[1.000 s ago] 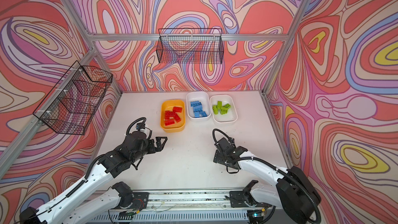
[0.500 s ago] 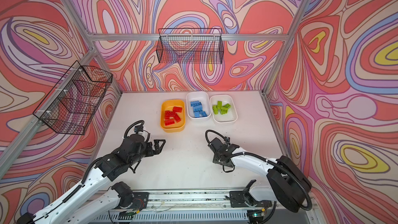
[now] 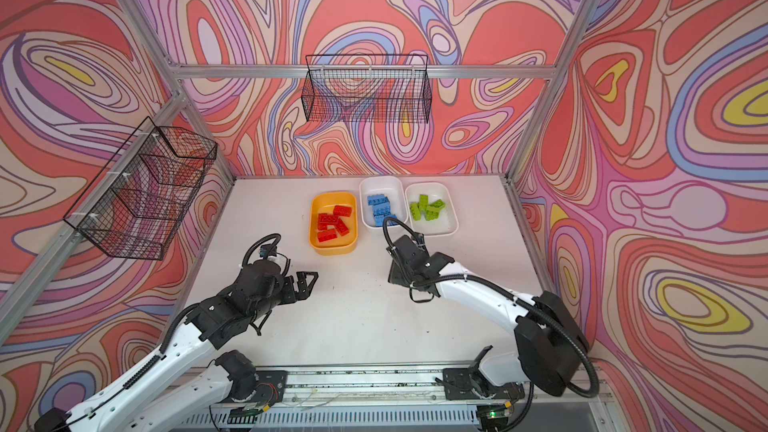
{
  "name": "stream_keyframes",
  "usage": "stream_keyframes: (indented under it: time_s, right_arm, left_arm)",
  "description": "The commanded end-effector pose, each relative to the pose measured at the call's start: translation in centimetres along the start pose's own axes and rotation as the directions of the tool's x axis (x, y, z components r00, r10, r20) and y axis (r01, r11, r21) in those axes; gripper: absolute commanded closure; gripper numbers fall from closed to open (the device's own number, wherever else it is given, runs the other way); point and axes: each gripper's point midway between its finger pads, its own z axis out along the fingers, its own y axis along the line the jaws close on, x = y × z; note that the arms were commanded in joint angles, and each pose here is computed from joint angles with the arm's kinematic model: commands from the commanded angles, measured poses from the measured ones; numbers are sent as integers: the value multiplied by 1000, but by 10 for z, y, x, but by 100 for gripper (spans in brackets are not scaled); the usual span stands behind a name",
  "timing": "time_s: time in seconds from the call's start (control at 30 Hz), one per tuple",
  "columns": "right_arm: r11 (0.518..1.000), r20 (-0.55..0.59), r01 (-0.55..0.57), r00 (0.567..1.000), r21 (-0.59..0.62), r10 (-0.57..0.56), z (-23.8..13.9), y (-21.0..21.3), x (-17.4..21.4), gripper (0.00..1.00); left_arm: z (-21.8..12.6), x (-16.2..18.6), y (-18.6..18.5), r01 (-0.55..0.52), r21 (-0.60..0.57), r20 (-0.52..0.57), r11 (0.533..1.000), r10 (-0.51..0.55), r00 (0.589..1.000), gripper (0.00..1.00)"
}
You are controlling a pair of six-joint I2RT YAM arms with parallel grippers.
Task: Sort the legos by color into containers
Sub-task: 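Carry the last red brick with the right gripper into the yellow tray and release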
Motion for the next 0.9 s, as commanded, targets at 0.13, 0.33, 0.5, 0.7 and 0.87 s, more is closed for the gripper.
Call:
stream_keyframes:
  time_s: [0.13,0.33,0.5,0.7,0.87]
  right_arm:
    - [974,97,198,977,-108,-188,32,110,-79,45]
    - [940,112,304,951,-154,-289,73,171,-112,45]
    - [917,70,339,941,-212,-332,110,197,-107,46]
    - [902,66,352,936,-249,-347,128,211,-106,43]
    - [884,73,356,934,-303,-351,124,222,-106,14]
  left_arm:
    - [3,-8,7,-22,-77,10,997,23,1000,0]
    - [-2,-20,15,-5,-134,59,991,13,998,0]
    - [-3,-23,24,14,-185,84,983,1,996,0]
    - [-3,-20,32,32,-217,85,976,-14,996,0]
    - [-3,-22,36,39,-232,105,972,-15,994,0]
